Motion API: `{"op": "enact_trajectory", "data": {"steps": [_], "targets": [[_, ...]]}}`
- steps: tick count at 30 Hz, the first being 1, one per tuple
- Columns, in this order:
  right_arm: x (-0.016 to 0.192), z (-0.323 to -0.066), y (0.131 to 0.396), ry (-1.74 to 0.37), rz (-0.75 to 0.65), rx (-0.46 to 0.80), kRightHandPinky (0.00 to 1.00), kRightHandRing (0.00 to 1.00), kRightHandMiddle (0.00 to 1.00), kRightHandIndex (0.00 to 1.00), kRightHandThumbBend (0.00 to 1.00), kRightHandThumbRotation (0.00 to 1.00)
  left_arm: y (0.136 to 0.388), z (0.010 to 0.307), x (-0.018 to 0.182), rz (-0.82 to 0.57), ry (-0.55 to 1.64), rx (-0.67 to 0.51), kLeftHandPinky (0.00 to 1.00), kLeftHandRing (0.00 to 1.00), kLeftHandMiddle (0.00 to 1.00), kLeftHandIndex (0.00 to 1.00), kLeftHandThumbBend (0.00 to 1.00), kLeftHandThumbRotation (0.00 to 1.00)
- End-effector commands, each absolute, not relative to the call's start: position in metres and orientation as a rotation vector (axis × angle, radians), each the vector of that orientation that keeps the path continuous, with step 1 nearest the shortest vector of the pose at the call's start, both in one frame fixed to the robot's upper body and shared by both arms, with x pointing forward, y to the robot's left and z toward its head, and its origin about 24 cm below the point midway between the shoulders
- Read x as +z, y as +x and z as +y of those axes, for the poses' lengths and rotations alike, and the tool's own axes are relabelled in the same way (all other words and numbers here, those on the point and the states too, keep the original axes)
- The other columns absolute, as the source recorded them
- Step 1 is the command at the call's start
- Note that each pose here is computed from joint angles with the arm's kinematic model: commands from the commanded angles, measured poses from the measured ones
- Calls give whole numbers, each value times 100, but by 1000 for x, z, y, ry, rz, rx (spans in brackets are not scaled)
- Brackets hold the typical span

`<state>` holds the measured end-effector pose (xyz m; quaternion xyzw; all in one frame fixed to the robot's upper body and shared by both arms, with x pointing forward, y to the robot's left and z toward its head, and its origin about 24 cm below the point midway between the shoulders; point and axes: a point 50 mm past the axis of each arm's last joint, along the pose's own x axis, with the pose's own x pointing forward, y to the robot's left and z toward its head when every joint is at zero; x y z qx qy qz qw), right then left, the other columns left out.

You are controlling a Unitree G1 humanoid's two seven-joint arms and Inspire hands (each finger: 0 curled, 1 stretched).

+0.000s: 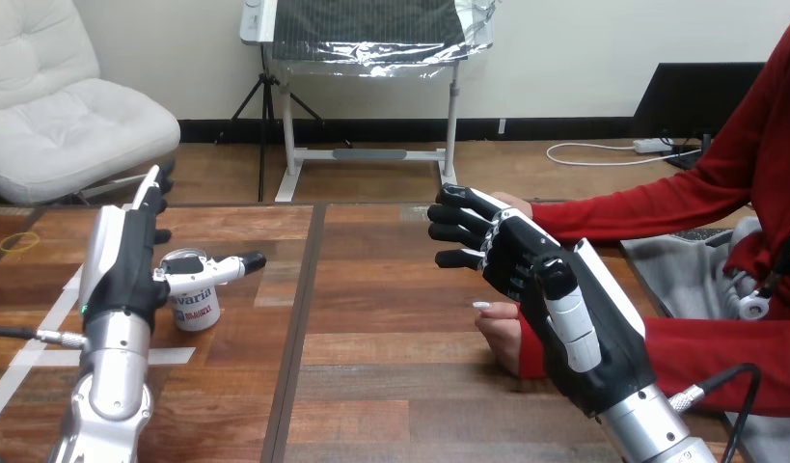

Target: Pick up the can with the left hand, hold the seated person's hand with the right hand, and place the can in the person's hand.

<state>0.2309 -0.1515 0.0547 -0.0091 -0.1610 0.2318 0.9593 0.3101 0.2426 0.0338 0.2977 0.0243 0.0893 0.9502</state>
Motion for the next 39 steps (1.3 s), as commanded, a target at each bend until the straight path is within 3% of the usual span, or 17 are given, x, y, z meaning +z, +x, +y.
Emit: {"op": "enact_trajectory", "data": {"steps": [1, 39], "targets": [[76, -152, 243, -30, -429, 470, 77, 84, 85, 86, 87, 100, 333, 243, 65, -32, 654, 205, 78, 91, 93, 94, 89, 12], [77, -153, 240, -29, -428, 472, 76, 83, 84, 85, 87, 100, 349, 249, 65, 45, 726, 232, 79, 94, 94, 93, 88, 14]]}}
